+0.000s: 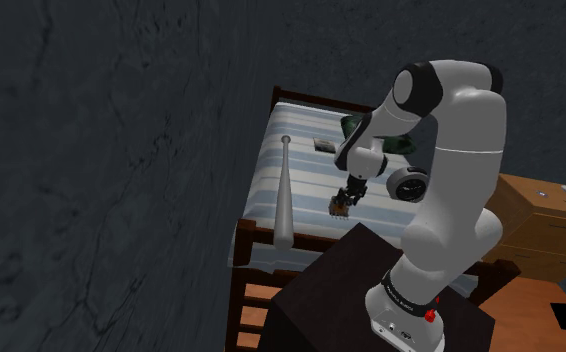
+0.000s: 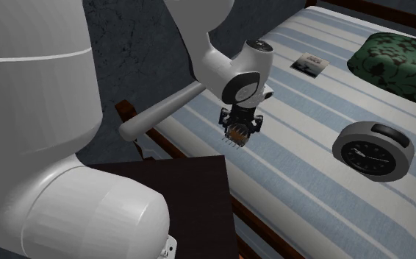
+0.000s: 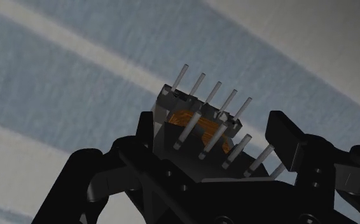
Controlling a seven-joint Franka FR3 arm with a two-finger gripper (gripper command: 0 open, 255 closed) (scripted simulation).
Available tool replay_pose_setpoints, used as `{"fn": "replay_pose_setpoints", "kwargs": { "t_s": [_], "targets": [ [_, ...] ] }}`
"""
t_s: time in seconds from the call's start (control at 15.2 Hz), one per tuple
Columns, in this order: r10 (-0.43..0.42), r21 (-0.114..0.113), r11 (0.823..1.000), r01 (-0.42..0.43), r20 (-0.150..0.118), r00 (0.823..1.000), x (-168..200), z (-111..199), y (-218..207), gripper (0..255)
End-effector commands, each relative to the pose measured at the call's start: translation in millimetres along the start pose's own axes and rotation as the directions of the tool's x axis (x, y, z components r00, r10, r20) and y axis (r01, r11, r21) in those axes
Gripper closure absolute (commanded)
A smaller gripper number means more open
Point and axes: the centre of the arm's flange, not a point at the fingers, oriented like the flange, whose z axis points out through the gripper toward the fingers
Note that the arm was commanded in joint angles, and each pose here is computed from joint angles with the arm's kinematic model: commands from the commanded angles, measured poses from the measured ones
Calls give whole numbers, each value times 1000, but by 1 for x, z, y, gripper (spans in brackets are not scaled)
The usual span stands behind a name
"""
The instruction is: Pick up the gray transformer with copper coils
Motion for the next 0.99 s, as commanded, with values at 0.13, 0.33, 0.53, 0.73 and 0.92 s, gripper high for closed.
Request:
{"fn": "replay_pose_setpoints", "kwargs": {
  "t_s": [0.13, 0.33, 0.53, 0.73, 0.92],
  "targets": [
    [0, 0, 1000, 0, 0, 1000, -2, -20, -1, 255],
    [0, 0, 1000, 0, 0, 1000, -3, -35, -1, 255],
    [0, 0, 1000, 0, 0, 1000, -4, -51, -2, 255],
    [0, 0, 1000, 0, 0, 1000, -5, -67, -2, 255],
    [0, 0, 1000, 0, 0, 1000, -5, -73, -3, 255]
  ]
}}
